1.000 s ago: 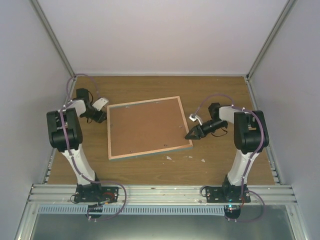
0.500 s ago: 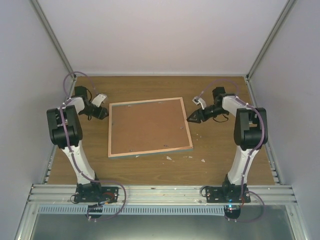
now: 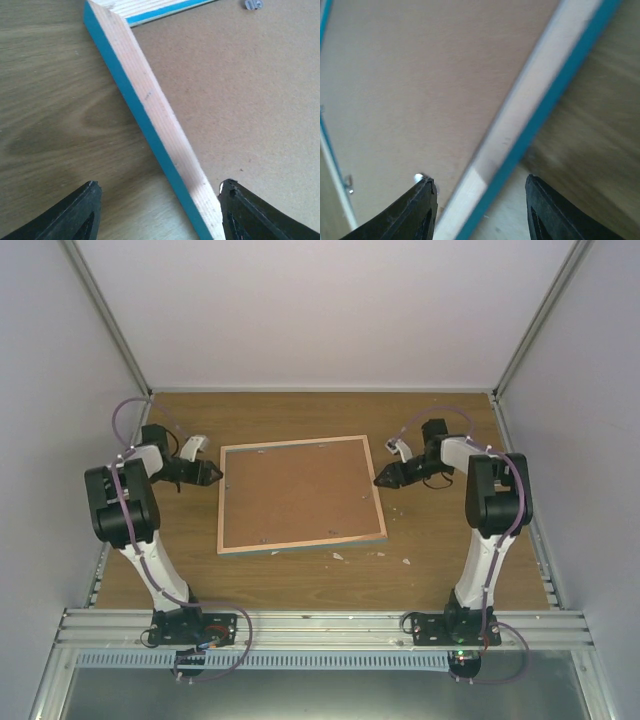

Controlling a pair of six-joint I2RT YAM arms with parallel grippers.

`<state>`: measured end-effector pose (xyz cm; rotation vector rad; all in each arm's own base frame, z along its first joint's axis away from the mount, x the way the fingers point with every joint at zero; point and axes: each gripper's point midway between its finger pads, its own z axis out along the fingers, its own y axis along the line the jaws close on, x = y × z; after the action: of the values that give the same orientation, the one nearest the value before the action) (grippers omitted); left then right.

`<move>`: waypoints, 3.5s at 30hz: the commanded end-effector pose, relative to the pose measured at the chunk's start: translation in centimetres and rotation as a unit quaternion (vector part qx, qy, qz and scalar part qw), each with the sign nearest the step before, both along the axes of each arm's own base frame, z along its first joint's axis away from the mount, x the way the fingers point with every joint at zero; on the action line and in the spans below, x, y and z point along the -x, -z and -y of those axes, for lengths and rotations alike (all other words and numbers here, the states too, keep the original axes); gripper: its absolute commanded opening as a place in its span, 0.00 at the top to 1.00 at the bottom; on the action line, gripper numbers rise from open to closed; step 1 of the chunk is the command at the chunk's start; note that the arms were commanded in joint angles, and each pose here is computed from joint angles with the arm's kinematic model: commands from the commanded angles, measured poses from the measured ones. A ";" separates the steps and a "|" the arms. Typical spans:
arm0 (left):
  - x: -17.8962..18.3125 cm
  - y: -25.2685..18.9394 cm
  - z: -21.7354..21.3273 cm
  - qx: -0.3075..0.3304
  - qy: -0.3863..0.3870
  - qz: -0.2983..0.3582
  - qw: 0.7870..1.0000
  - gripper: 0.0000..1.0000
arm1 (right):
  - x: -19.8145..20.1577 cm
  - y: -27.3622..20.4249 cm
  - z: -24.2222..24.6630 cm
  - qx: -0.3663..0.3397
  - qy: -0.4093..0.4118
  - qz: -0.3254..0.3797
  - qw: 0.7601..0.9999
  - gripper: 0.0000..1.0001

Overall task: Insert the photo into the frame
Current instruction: Adjust the photo frame at the center of the board, then move the photo frame to the center of the board.

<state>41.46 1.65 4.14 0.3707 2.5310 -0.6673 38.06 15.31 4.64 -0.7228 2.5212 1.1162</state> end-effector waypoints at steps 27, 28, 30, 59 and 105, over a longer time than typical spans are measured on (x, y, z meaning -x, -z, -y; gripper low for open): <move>-0.7 0.6 1.1 -0.101 0.005 0.043 0.994 0.32 | -3.3 10.2 -2.4 0.357 -0.046 0.147 0.921 0.36; -0.7 0.5 1.1 -0.103 0.007 0.046 0.994 0.32 | -2.8 10.0 -2.9 0.347 -0.051 0.139 0.926 0.35; -0.7 0.3 0.9 -0.110 0.009 0.048 0.993 0.32 | -3.1 8.4 -3.1 0.331 -0.043 0.136 0.933 0.35; 13.3 1.3 12.2 -0.165 0.375 0.094 0.907 0.64 | 8.7 2.3 -14.7 0.073 -0.282 0.144 0.946 0.74; 20.1 -6.8 14.6 -0.141 0.549 0.201 0.799 0.58 | 5.3 -2.8 -10.6 0.046 -0.204 0.144 0.967 0.61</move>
<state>16.22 -9.37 4.85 2.1593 1.8096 -0.3660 30.44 26.13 3.77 -1.3988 2.3080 0.9691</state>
